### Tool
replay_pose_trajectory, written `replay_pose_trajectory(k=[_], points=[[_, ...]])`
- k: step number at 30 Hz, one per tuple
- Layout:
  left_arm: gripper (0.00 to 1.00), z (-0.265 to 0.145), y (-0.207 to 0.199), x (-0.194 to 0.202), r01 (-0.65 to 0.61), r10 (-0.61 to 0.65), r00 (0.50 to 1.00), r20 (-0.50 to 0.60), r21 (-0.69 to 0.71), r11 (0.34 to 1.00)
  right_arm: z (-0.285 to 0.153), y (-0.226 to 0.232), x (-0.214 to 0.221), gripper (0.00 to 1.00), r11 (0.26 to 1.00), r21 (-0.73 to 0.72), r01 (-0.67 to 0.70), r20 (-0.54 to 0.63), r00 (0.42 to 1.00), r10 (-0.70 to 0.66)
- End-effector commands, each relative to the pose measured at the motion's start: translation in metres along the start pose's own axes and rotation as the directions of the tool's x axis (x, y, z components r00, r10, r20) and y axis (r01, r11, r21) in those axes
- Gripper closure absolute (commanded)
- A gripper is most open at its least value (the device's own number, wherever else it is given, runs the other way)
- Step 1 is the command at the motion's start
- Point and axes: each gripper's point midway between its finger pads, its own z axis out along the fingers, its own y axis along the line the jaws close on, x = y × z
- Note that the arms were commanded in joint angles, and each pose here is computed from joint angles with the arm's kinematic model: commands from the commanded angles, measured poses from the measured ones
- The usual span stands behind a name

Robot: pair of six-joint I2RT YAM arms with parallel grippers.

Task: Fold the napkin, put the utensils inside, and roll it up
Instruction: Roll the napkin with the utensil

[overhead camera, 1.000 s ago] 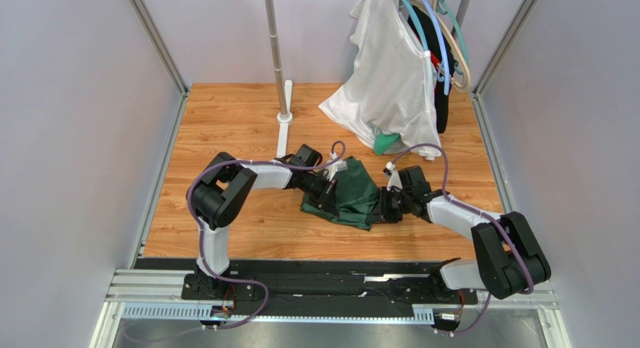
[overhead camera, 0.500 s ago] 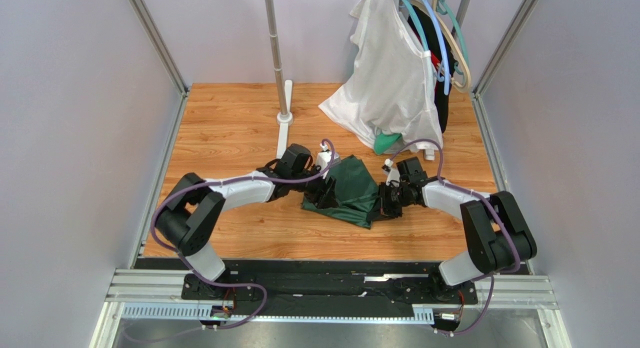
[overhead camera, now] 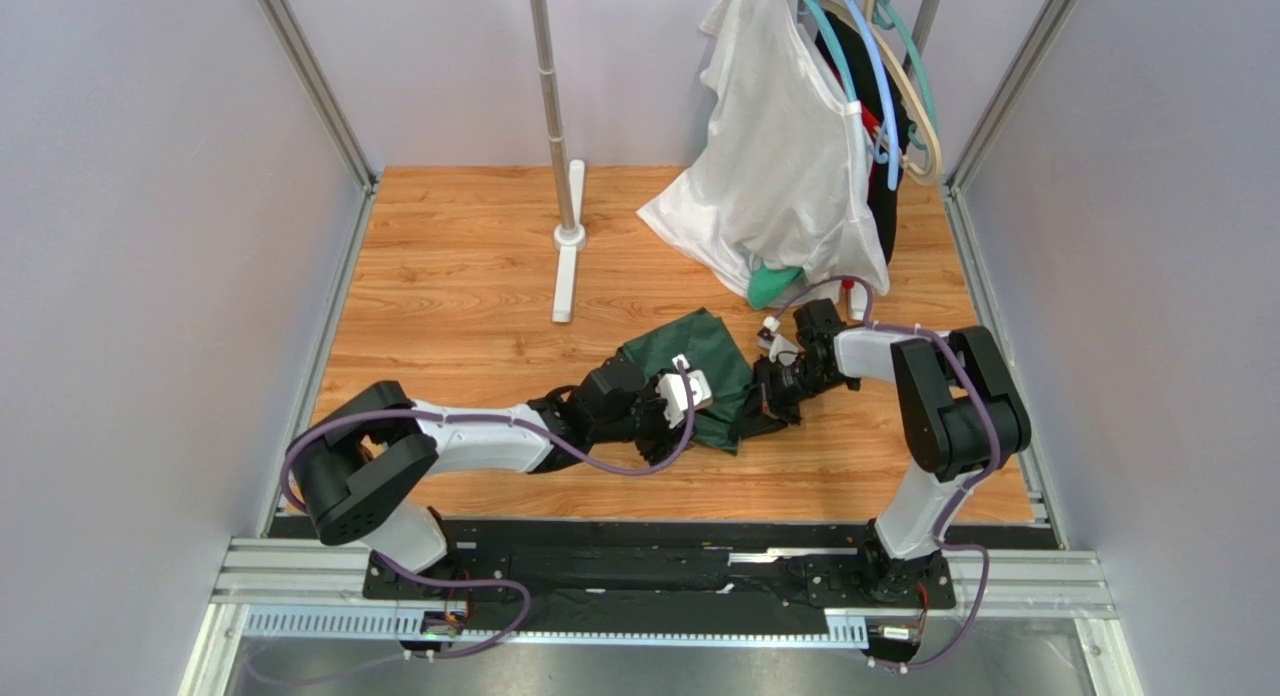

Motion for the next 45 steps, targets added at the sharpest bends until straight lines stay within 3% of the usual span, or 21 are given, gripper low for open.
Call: replay_pose_trajectory(k=[1,6,12,18,27,28,45], points=[[0.37,0.008,0.018,-0.016,-0.152,0.158,0.986,0.046,-0.109,0.982,0.0,-0.003,0.001,1.0,0.999,-0.033,-0.002,-0.043,0.999,0.0],[0.36,0.016,0.021,-0.008,-0.241,0.243,0.97,0.0,-0.143,0.96,-0.003,-0.002,0.002,1.0,0.997,-0.078,-0.028,-0.068,0.997,0.023],[0.34,0.01,0.006,-0.014,-0.251,0.258,0.964,0.057,-0.107,0.962,-0.008,-0.004,-0.003,1.0,0.995,-0.084,-0.046,-0.066,0.997,0.041],[0.31,0.012,0.005,-0.007,-0.321,0.328,0.944,0.045,-0.121,0.939,-0.011,-0.002,-0.004,1.0,0.995,-0.089,-0.037,-0.061,0.998,0.032],[0.31,0.015,0.011,0.003,-0.388,0.391,0.92,-0.021,-0.18,0.904,-0.014,0.001,-0.005,1.0,0.994,-0.102,-0.03,-0.058,0.998,0.024],[0.02,0.016,0.009,0.002,-0.397,0.4,0.916,-0.02,-0.175,0.901,-0.015,0.001,-0.006,1.0,0.994,-0.103,-0.029,-0.056,0.998,0.024],[0.11,0.032,0.02,0.019,-0.518,0.497,0.855,-0.148,-0.264,0.813,-0.018,0.006,-0.009,1.0,0.992,-0.121,-0.02,-0.044,0.999,0.014]])
